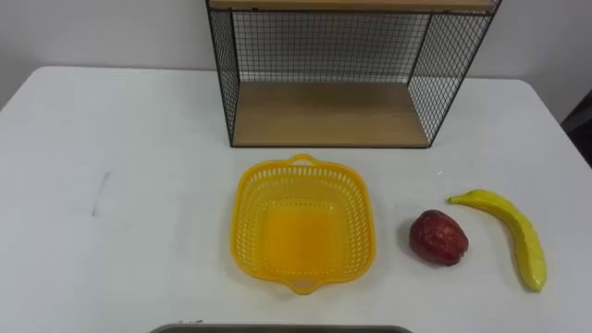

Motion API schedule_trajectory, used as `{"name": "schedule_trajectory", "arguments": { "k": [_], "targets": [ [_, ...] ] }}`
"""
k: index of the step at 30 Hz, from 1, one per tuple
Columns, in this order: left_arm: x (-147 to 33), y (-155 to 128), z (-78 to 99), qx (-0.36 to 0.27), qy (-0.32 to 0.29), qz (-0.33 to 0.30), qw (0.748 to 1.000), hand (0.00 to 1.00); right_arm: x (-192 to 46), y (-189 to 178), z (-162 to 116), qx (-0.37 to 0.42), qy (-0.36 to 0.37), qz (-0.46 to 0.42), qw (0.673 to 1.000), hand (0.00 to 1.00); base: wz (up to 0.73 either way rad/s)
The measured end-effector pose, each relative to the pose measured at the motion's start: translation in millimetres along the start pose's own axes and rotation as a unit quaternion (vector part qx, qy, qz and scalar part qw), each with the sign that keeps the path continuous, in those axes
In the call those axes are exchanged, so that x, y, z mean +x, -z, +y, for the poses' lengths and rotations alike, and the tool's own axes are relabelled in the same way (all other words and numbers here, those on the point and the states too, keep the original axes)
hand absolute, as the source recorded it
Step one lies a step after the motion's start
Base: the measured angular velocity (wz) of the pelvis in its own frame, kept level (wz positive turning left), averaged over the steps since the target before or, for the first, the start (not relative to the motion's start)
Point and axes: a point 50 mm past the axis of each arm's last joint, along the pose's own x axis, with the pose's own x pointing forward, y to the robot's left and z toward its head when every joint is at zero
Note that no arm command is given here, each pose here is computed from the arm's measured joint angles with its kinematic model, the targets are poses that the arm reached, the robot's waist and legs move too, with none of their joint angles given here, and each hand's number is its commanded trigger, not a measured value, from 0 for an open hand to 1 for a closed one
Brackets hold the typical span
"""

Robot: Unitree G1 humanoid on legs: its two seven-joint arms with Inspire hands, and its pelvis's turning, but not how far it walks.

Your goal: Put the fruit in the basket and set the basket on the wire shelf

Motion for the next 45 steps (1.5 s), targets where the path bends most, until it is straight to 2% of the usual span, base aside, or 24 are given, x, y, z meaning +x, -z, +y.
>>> {"name": "schedule_trajectory", "arguments": {
  "k": [30, 37, 40, 42, 43, 45],
  "targets": [
    [0.4, -5.1, 4.8, 0.0, -0.011, -0.013, 1.0, 0.0, -0.1, 1.9, -1.1, 0.014, 0.008, 0.003, 1.0, 0.0, 0.0],
    [0.2, -7.9, 6.4, -0.008, -0.032, -0.028, 0.999, 0.0, -3.3, 25.5, -5.4, 0.16, 0.038, 0.041, 0.985, 0.0, -0.02],
    [0.2, -6.2, 8.2, -0.025, -0.04, -0.029, 0.998, 0.0, -5.8, 37.5, -10.3, 0.262, 0.067, 0.061, 0.961, 0.0, -0.04],
    [-0.3, -0.8, 7.8, -0.053, -0.05, -0.026, 0.997, 0.0, -8.4, 44.8, -20.8, 0.384, 0.106, 0.062, 0.915, 0.0, -0.18],
    [-0.6, 3.7, 7.1, -0.062, -0.053, -0.021, 0.996, 0.0, -8.8, 45.1, -23.4, 0.415, 0.116, 0.061, 0.9, 0.0, -0.22],
    [-1.1, 10.6, 10.3, -0.093, -0.067, -0.016, 0.993, 0.0, -10.2, 46.1, -33.2, 0.539, 0.152, 0.055, 0.827, 0.0, -0.11]
  ]
}}
